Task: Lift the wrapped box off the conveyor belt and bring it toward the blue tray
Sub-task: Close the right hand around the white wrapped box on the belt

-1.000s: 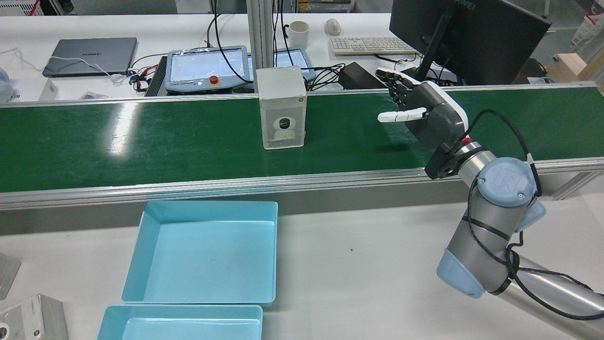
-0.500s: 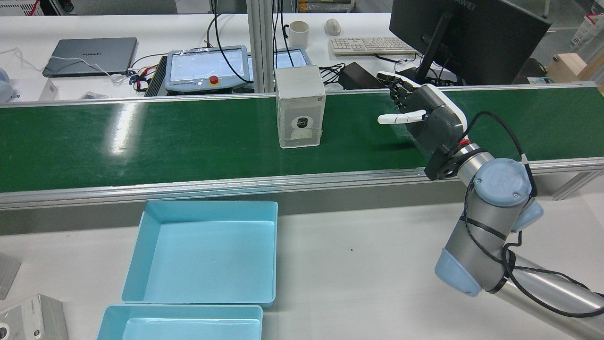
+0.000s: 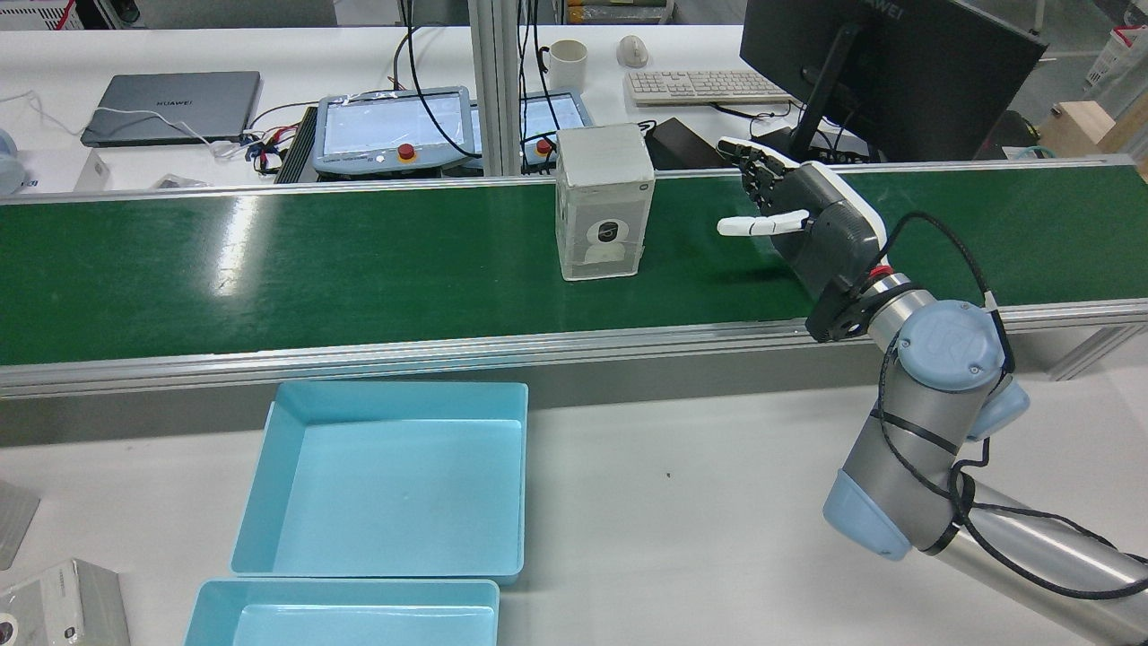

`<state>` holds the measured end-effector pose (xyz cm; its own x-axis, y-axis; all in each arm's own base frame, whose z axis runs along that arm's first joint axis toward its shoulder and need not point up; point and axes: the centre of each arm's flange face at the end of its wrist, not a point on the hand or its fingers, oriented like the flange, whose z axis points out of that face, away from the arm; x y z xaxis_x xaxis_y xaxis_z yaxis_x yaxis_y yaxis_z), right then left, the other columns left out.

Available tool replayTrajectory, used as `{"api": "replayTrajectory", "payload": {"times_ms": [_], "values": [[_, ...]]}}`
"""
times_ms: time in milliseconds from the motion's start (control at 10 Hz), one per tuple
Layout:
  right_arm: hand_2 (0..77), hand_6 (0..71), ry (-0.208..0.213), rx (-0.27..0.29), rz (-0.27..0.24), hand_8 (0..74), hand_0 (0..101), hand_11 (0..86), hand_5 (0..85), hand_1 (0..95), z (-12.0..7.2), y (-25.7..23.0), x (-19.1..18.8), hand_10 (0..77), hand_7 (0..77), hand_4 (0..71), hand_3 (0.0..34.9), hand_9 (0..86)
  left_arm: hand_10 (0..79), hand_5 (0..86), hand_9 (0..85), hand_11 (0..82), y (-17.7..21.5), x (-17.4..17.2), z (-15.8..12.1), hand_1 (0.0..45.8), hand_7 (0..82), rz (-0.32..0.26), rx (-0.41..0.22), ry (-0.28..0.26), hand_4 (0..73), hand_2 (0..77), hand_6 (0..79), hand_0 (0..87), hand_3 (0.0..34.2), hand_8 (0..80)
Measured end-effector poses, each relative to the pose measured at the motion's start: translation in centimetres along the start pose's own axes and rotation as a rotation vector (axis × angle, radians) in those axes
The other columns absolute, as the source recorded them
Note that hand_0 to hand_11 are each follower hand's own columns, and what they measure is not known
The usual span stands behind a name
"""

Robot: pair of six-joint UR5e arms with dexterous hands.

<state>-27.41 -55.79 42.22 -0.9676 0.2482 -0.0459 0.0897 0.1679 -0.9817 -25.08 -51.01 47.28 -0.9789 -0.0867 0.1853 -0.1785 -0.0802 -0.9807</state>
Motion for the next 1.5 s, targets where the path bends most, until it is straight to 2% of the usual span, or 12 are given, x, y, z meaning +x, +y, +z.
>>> {"api": "replayTrajectory", "payload": {"times_ms": [500,600,700,900,1000,1200,1500], "values": [[10.4,3.3,-0.001,-0.011,0.011,0.0,49,0.5,18.0,15.8,0.1,0.5,-0.2,0.0,3.8,9.8,0.0,2.7,0.5,1.1,0.0,0.5,0.0,0.0,0.0,0.0,0.5,0.0,0.0,0.0,0.0,0.5,0.5,0.0,0.0,0.5],[13.1,3.3,0.001,-0.009,0.01,0.0,48,0.5,19.6,16.9,0.1,0.4,-0.2,0.0,3.8,11.5,0.0,2.7,0.5,1.1,0.0,0.5,0.0,0.0,0.0,0.0,0.5,0.0,0.0,0.0,0.0,1.1,0.5,0.0,0.0,0.5],[14.7,3.3,0.004,-0.008,0.009,0.0,49,0.5,19.6,17.5,0.1,0.3,0.0,0.0,3.8,7.6,0.0,2.7,0.5,1.1,0.5,0.5,0.0,0.0,0.0,0.0,0.5,0.0,0.0,0.0,0.0,0.5,0.5,0.0,0.0,0.5],[16.4,3.3,0.009,-0.006,0.008,0.0,49,1.1,19.1,19.1,0.1,0.3,0.2,0.0,3.8,9.8,0.0,2.7,0.5,1.1,0.0,0.5,0.0,0.0,0.0,0.0,0.5,0.0,0.0,0.0,0.0,0.5,0.5,0.0,0.0,0.5],[13.6,3.3,0.01,-0.005,0.007,0.0,49,1.1,18.5,18.0,0.1,0.3,0.2,0.0,3.8,9.8,0.0,2.7,0.5,1.1,0.0,0.5,0.0,0.0,0.0,0.0,0.5,0.0,0.0,0.0,0.0,0.5,0.5,0.0,0.0,0.5],[13.6,3.3,0.011,-0.006,0.005,0.0,49,0.5,18.5,18.0,0.1,0.3,0.4,0.0,3.8,9.8,0.0,2.7,0.5,1.1,0.5,0.5,0.0,0.0,0.0,0.0,0.5,0.0,0.0,0.0,0.0,0.5,0.5,0.0,0.0,0.5],[13.6,3.3,0.012,-0.021,0.004,0.0,49,0.5,18.5,17.5,1.2,1.5,1.0,0.0,3.8,10.9,0.0,2.7,0.5,1.1,0.5,0.5,0.0,0.0,0.0,0.0,0.5,0.0,0.0,0.0,0.0,0.5,0.5,0.0,0.0,0.5]]}}
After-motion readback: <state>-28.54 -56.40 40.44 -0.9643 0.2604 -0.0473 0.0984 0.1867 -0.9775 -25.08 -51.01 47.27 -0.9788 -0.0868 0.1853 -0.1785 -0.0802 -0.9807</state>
